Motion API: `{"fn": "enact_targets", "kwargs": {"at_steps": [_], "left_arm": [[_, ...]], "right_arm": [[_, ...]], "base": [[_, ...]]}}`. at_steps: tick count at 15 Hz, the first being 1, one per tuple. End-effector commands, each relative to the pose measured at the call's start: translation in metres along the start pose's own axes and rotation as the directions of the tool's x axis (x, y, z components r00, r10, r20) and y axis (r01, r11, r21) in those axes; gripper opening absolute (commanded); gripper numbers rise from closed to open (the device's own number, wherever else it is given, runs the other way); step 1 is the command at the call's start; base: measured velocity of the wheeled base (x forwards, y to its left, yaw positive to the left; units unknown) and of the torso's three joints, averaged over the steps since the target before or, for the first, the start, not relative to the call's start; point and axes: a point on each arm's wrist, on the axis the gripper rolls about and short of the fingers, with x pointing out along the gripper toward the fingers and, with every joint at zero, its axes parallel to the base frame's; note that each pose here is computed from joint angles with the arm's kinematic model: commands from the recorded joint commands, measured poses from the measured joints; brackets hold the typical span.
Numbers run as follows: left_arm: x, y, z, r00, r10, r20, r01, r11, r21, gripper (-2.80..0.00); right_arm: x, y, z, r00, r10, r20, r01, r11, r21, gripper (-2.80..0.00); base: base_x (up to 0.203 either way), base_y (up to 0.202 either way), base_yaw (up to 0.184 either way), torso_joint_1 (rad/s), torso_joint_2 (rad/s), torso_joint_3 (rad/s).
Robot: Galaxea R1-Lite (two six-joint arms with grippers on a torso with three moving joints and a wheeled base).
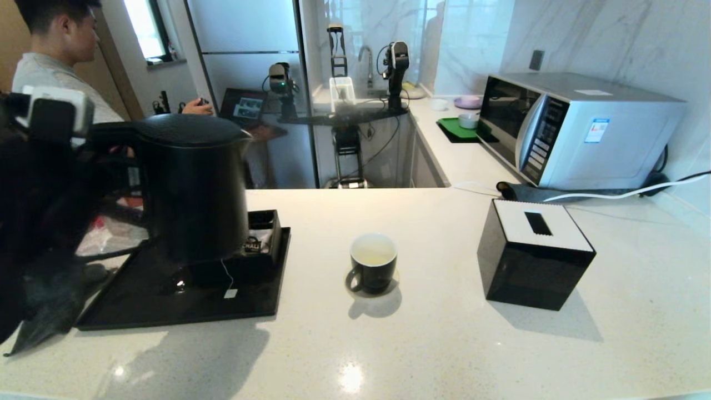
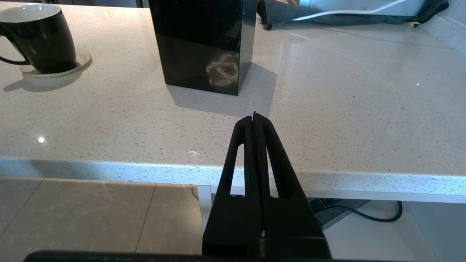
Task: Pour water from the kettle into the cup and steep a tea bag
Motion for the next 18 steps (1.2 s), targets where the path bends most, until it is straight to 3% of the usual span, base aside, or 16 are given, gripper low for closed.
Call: {"fn": "enact_targets", "kwargs": {"at_steps": [1, 5, 10, 18], "left_arm": [[-0.012, 0.033, -0.003, 0.995, 0.096, 0.004, -0.095, 0.995, -0.029, -2.8], [-0.028, 0.076, -0.021, 0.975, 0.221, -0.041, -0.223, 0.972, -0.075, -2.8], [-0.048, 0.097, -0.044, 0.943, 0.313, -0.116, -0.327, 0.936, -0.132, -2.8], [-0.042, 0.117, -0.077, 0.88, 0.411, -0.237, -0.438, 0.896, -0.073, -2.8]], "right_arm": [[0.0, 0.0, 0.0, 1.0, 0.001, -0.001, -0.001, 1.0, -0.001, -2.8], [0.0, 0.0, 0.0, 1.0, 0.001, -0.001, -0.001, 1.0, -0.001, -2.8], [0.0, 0.0, 0.0, 1.0, 0.001, -0.001, -0.001, 1.0, -0.001, -2.8], [0.0, 0.0, 0.0, 1.0, 0.001, -0.001, -0.001, 1.0, -0.001, -2.8]], "base": [[0.0, 0.0, 0.0, 0.0, 0.0, 0.0], [0.0, 0.0, 0.0, 0.0, 0.0, 0.0], [0.0, 0.0, 0.0, 0.0, 0.0, 0.0], [0.0, 0.0, 0.0, 0.0, 0.0, 0.0]]}}
